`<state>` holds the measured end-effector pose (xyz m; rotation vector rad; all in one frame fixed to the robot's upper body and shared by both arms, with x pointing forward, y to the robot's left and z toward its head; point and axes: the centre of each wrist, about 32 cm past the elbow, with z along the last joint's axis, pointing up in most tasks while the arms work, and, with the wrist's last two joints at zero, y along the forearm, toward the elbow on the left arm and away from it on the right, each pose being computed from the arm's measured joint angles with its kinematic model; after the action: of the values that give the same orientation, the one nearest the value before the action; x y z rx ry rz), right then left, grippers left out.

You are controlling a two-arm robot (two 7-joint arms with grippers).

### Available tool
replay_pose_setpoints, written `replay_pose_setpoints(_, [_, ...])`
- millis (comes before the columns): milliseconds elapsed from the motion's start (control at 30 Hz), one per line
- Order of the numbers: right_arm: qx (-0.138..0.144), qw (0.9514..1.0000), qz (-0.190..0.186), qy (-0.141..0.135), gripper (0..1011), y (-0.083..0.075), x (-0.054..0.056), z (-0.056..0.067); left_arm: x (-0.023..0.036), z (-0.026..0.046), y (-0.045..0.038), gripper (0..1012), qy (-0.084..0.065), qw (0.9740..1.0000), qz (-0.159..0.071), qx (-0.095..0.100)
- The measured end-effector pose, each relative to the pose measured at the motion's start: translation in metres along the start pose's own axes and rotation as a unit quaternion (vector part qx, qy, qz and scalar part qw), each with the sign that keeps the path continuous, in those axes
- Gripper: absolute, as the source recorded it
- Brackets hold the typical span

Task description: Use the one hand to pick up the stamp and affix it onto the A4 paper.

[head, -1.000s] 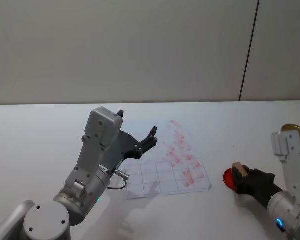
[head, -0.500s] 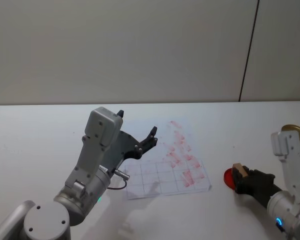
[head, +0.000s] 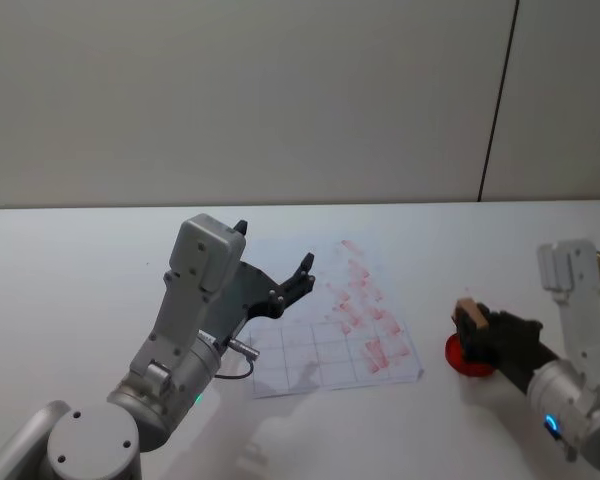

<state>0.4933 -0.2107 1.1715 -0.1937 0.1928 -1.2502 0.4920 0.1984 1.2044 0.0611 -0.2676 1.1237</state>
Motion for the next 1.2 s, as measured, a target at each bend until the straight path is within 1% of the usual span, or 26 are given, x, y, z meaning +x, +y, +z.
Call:
replay_pose_setpoints(100, [0.021,0.9996,0.013,-0.010,219,0.002,-0.005,0.008,0.0000,0.0000,0.0000,993,0.000,1.0000,0.000,0.000])
replay_pose_setpoints(233, [0.035,0.9987,0.030,-0.019,219,0.006,-0.012,0.016,0.0000,0.0000,0.0000,993,0.000,1.0000,0.000,0.000])
replay_pose_setpoints(433, [0.040,0.9976,0.050,-0.025,219,0.014,-0.020,0.020,0.0000,0.0000,0.0000,993,0.000,1.0000,0.000,0.000])
replay_pose_setpoints(633, [0.026,0.9967,0.073,-0.025,219,0.027,-0.030,0.019,0.0000,0.0000,0.0000,993,0.000,1.0000,0.000,0.000])
replay_pose_setpoints(900, [-0.007,0.9949,0.097,-0.026,219,0.049,-0.042,0.008,0.0000,0.0000,0.0000,993,0.000,1.0000,0.000,0.000])
replay_pose_setpoints(1000, [-0.013,0.9943,0.102,-0.027,219,0.054,-0.044,0.006,0.0000,0.0000,0.0000,993,0.000,1.0000,0.000,0.000])
replay_pose_setpoints(1100, [-0.020,0.9931,0.111,-0.031,219,0.063,-0.048,0.003,0.0000,0.0000,0.0000,993,0.000,1.0000,0.000,0.000])
replay_pose_setpoints(1200, [-0.024,0.9925,0.115,-0.035,219,0.067,-0.050,0.001,0.0000,0.0000,0.0000,993,0.000,1.0000,0.000,0.000])
